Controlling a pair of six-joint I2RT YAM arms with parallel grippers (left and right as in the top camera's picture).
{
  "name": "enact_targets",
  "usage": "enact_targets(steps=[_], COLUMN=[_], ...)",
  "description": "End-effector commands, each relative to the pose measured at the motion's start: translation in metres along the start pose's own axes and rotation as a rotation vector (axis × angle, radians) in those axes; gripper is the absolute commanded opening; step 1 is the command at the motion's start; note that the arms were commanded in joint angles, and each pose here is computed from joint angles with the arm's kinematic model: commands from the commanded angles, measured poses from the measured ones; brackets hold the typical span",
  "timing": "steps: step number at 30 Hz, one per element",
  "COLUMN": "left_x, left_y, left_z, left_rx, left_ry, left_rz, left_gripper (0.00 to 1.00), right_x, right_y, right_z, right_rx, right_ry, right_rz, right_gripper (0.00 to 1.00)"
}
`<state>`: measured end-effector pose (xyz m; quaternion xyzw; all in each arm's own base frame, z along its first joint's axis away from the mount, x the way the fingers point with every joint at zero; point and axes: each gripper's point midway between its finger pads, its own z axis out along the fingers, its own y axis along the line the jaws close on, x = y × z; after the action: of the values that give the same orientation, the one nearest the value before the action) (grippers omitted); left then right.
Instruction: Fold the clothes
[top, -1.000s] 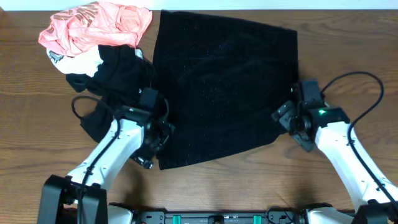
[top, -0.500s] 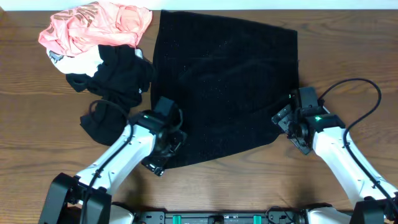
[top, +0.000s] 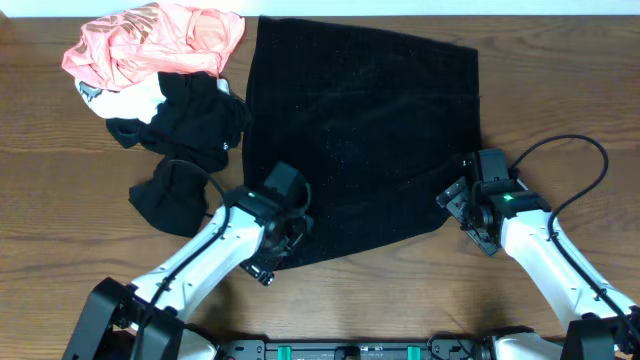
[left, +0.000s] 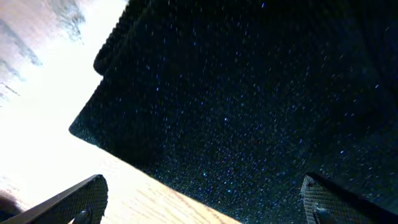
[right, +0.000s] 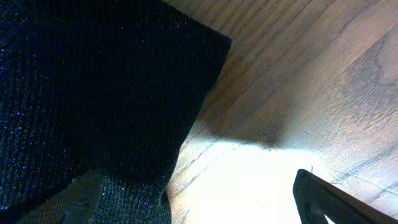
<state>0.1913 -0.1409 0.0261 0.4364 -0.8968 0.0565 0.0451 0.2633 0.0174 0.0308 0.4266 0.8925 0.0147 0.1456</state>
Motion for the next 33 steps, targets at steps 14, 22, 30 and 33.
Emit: enact_targets(steps=[14,22,30,33], left_x=[-0.038,-0.044,-0.045,-0.047], left_y=[0.025,0.023,0.020,0.018], left_z=[0.021,0.021,0.026,0.025], left_rx=[-0.021,-0.013,-0.010,-0.002], left_ry=[-0.236,-0.270,-0.269,-0.281], left_rz=[-0.271,-0.270,-0.270,-0.270], left_gripper=[0.97,0.84,0.49,0.37], right_x=[-0.003,0.001,0.010,0.011], right_y=[0.003,-0.004,-0.014,-0.017], right_z=[0.002,0.005,0.019,0.023], right_rx=[-0.008,0.008,0.009,0.006], right_ry=[-0.027,-0.018,-0.017,-0.021], right_rz=[0.004,0.001,0.001,-0.005], right_gripper=[0.95,0.71,0.49,0.44])
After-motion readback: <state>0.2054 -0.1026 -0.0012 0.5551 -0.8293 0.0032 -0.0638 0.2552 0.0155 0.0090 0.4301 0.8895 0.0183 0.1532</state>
